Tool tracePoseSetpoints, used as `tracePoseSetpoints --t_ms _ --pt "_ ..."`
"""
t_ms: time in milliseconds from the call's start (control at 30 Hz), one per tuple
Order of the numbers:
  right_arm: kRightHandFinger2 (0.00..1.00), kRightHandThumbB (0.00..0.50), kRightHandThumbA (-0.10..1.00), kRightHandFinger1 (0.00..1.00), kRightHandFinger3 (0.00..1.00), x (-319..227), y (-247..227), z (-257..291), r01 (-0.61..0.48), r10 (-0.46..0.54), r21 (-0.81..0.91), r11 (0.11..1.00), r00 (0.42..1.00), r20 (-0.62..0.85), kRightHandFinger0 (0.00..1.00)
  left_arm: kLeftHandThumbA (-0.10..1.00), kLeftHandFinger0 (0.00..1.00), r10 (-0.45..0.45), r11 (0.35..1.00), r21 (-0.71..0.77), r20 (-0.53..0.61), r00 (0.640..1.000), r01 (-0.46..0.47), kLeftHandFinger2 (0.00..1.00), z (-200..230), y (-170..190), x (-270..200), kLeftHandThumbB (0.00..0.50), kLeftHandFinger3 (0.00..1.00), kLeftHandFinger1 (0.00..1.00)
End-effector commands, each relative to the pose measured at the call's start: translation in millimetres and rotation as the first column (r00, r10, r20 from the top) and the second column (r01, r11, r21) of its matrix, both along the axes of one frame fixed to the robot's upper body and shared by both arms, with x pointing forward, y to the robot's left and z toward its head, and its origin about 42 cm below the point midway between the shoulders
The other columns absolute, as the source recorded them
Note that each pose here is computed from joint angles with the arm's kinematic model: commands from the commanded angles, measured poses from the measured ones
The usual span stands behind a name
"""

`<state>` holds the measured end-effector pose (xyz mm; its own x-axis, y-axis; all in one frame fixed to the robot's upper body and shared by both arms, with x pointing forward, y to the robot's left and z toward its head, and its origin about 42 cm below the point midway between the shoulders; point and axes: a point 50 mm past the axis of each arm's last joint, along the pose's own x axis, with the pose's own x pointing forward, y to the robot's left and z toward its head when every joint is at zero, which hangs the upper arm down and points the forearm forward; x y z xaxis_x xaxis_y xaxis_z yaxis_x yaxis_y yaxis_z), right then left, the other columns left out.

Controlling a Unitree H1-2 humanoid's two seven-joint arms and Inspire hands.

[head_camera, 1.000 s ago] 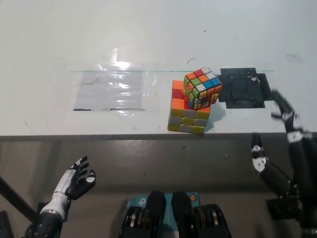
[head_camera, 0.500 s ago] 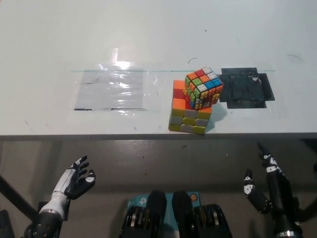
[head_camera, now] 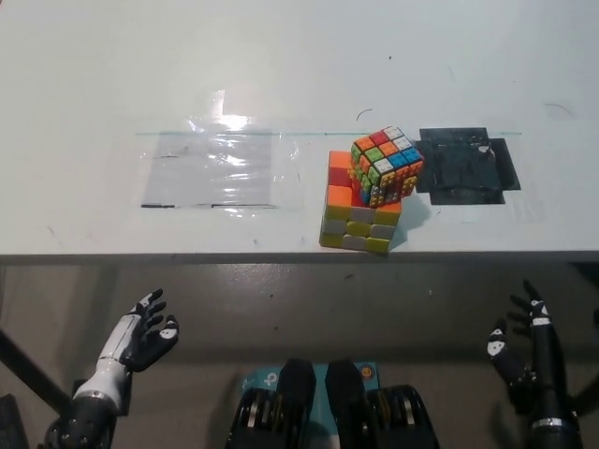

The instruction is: The robot uses its right hand to pick up the small cube kept on the middle on the desk and place it on the bigger cube kept next to it

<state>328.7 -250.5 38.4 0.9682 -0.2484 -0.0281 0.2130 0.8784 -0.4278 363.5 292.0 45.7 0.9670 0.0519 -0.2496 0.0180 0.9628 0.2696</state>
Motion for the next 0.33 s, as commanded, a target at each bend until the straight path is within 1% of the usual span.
tracePoseSetpoints --t_ms 0,67,100,133,300 --pt "0.84 0.082 0.18 0.77 1.00 16.8 5.1 15.9 -0.004 -0.005 0.111 0.994 0.997 0.074 0.70 0.33 1.00 0.002 1.000 0.007 0.082 0.997 -0.002 1.00 20.0 1.0 15.4 0.191 1.00 1.00" --pt "0.81 0.088 0.19 0.74 1.00 16.3 9.6 16.6 -0.016 0.009 0.099 0.995 0.997 0.073 0.68 0.34 1.00 0.006 1.000 0.008 0.082 0.997 -0.006 1.00 20.3 0.5 15.5 0.199 1.00 1.00" --pt "0.81 0.077 0.20 0.73 1.00 16.0 11.7 16.6 -0.021 0.016 0.085 0.996 0.998 0.067 0.68 0.34 1.00 0.003 1.000 0.011 0.083 0.997 -0.004 1.00 20.2 0.6 15.6 0.195 1.00 1.00" --pt "0.81 0.074 0.21 0.73 1.00 14.6 12.8 15.3 -0.021 0.015 0.087 0.996 0.998 0.065 0.68 0.33 1.00 0.001 1.000 0.010 0.081 0.997 -0.002 1.00 20.5 0.8 15.5 0.185 1.00 1.00" --pt "0.83 0.069 0.23 0.76 1.00 13.2 16.0 14.4 -0.022 0.018 0.079 0.997 0.998 0.055 0.71 0.31 1.00 0.001 1.000 -0.001 0.085 0.996 -0.001 1.00 20.6 0.6 15.3 0.182 1.00 1.00"
